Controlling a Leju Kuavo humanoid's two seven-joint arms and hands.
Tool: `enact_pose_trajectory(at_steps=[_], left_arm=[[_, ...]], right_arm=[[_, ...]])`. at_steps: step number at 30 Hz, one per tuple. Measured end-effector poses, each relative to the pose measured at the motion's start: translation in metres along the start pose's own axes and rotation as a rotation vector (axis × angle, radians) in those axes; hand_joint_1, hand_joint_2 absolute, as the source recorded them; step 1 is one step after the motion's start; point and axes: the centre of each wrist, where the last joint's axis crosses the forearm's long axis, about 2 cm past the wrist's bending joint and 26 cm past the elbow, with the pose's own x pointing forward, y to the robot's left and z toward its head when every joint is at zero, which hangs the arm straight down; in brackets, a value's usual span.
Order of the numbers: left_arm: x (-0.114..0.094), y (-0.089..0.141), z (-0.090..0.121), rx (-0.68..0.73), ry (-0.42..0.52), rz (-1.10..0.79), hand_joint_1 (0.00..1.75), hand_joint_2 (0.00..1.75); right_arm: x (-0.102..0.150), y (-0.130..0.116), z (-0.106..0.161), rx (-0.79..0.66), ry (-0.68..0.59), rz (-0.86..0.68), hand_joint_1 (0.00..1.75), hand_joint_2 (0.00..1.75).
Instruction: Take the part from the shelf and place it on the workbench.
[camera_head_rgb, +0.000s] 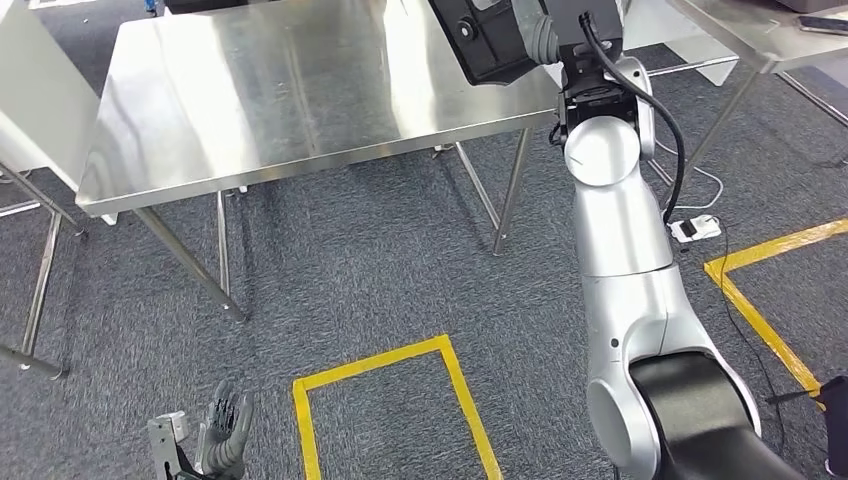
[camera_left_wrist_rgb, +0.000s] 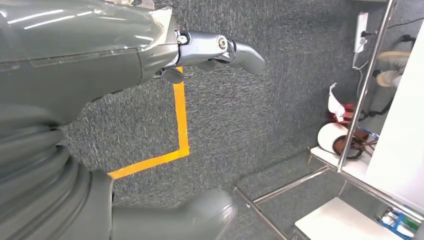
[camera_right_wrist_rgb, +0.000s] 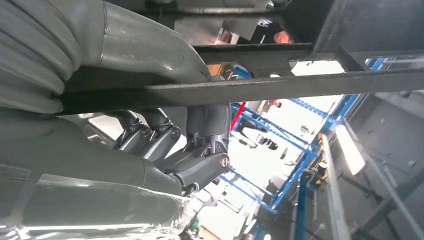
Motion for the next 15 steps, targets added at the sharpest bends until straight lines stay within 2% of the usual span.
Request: enact_pose_trajectory(at_steps=[9,15], left_arm=[[0.000,-0.001,0.000,-0.019,0.031,-0.047,0.00,1.75],[-0.001,-0.002,0.001,-0.029,0.034,-0.055,0.00,1.75]], right_arm=[[-0.036,-0.021,0.004,-0.027,0.084,0.064,1.75,1.75],[-0.047,-0.029,0.007,-0.030,0.084,0.081,1.75,1.75]])
